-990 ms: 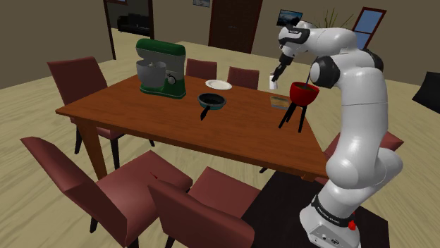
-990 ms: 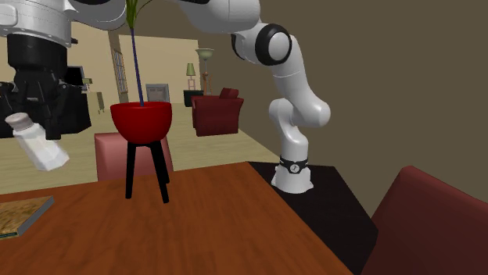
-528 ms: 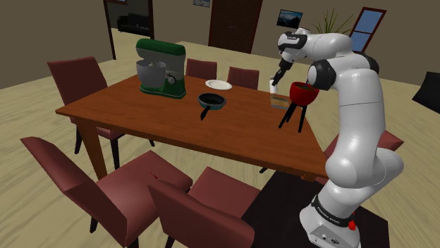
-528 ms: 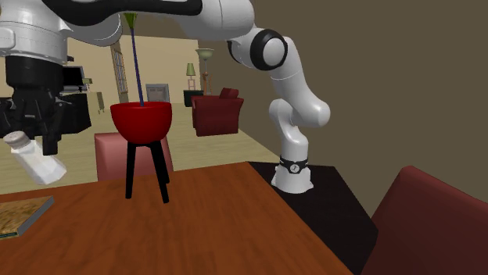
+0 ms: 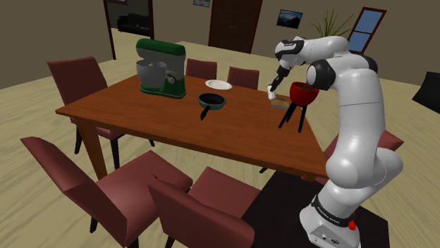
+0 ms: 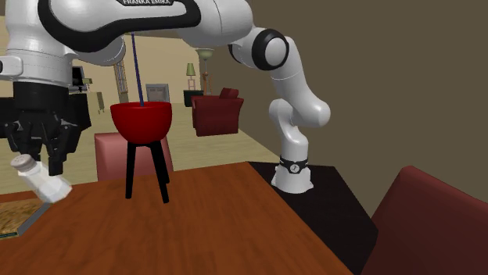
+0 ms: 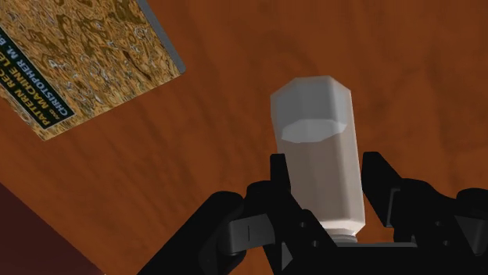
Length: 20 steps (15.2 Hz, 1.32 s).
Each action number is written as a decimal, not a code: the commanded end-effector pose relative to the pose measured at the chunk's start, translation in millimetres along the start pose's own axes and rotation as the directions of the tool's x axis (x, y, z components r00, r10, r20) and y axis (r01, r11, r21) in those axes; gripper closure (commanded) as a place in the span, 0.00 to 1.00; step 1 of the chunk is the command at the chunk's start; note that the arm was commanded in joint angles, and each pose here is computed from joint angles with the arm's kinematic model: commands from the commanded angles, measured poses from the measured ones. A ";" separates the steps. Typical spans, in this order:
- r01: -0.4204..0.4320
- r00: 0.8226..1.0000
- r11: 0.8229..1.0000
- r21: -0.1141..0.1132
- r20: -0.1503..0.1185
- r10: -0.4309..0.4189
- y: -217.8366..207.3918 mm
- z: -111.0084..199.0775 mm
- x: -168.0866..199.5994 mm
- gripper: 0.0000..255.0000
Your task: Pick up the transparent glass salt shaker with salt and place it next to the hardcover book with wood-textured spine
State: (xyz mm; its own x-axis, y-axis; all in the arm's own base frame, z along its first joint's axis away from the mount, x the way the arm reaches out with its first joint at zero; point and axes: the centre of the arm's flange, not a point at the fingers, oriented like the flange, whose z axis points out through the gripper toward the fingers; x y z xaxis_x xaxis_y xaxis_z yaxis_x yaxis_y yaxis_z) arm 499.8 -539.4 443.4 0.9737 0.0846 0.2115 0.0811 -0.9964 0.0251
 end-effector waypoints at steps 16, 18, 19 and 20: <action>0.000 1.000 1.000 -0.001 0.000 0.000 -2.4 87.1 -18.9 1.00; 0.000 1.000 1.000 -0.001 0.000 0.000 -2.6 93.6 -20.4 1.00; 0.000 1.000 1.000 -0.001 0.000 0.000 -2.6 93.6 -20.4 1.00; 0.000 1.000 1.000 -0.001 0.000 0.000 -2.6 93.6 -20.4 1.00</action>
State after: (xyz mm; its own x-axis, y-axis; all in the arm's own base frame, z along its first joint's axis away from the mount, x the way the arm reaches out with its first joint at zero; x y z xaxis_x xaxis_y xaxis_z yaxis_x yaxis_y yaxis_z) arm 500.0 -539.0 349.3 0.9736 0.0850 0.2121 0.0813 -0.9963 0.0259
